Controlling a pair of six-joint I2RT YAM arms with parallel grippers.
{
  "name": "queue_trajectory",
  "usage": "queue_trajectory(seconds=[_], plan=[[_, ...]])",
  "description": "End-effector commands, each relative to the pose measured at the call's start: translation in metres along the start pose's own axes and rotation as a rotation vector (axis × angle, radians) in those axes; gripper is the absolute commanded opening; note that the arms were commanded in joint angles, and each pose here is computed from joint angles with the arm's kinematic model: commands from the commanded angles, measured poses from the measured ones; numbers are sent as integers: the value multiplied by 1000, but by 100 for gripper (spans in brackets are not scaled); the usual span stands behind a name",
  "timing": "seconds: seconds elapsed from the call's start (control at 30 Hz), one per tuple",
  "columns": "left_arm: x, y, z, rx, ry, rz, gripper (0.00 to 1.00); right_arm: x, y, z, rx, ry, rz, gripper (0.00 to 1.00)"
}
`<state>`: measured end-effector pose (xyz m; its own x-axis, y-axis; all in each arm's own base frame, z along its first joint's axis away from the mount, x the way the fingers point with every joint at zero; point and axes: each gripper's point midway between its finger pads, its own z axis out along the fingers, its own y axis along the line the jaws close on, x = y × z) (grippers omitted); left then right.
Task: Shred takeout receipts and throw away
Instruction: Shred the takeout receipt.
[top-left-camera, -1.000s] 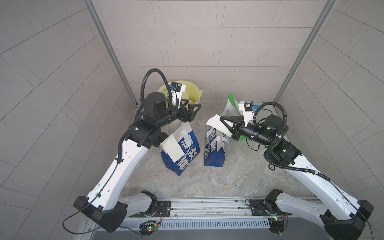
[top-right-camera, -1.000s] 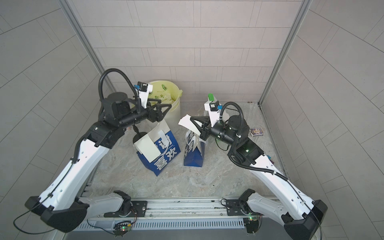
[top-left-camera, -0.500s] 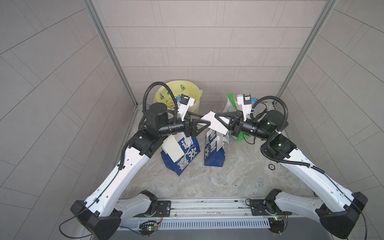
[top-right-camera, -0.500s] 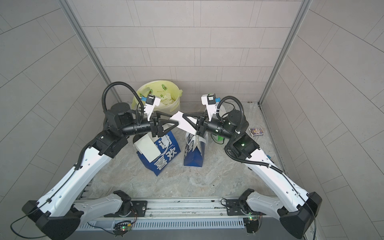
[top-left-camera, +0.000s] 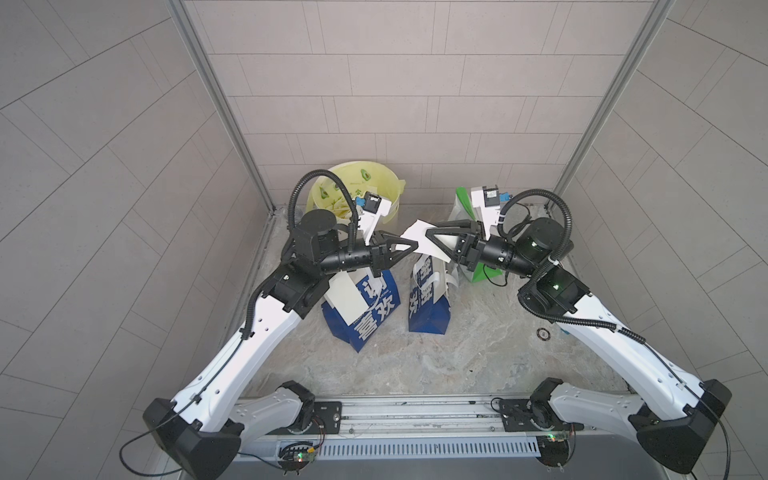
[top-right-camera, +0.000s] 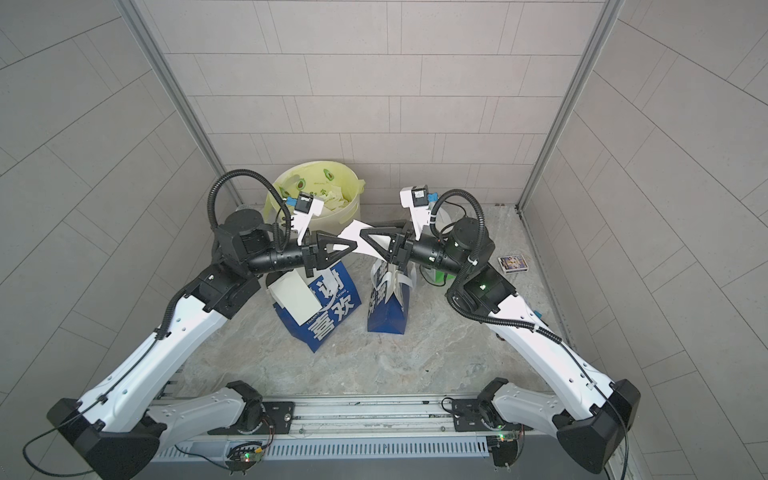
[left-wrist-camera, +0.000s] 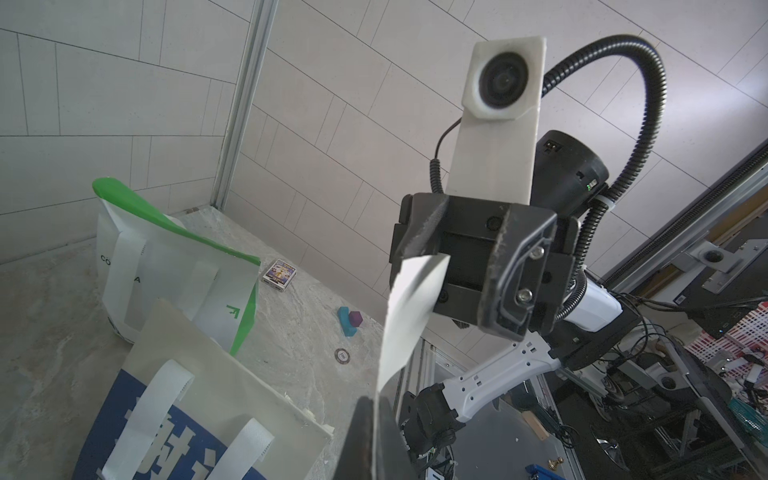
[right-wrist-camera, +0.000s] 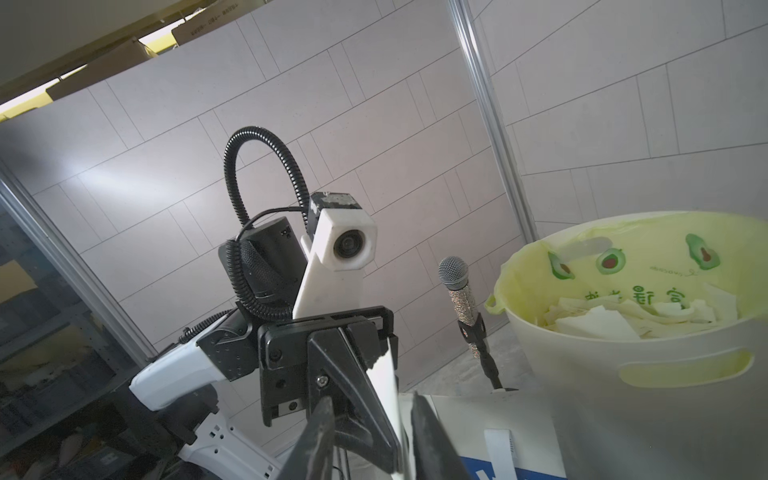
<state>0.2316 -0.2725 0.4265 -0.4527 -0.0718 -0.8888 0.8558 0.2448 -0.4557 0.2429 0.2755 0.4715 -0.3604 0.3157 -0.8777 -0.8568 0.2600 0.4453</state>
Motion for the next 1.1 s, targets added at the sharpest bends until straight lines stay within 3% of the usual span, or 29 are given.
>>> queue_trajectory(seconds=[0.0,0.13,0.63,0.77,0.8,0.87,0.9,0.97,1.07], plan=[[-11,-12,-5,21,-49,64,0,-14,8,-14,22,-73,-21,37],[-10,-12,-5,24,-53,65,0,-7,3,-17,44,-61,-12,34],[-1,-16,-3,48,-12,53,0,-9,2,-9,20,-67,-10,1],[-3,-17,-4,43,-19,60,0,-7,1,-9,23,-60,-10,0],[-4,-16,-4,33,-25,60,4,-6,0,-10,26,-55,-11,0],[-6,-14,-5,18,-36,63,50,-4,1,-10,26,-48,-16,0],[-9,-14,-5,14,-47,65,67,-3,1,-11,25,-44,-17,0],[-17,-15,-6,8,-81,61,78,-1,3,-12,21,-33,-29,0],[-30,-19,-5,31,-135,43,80,5,5,-12,7,-2,-42,0]])
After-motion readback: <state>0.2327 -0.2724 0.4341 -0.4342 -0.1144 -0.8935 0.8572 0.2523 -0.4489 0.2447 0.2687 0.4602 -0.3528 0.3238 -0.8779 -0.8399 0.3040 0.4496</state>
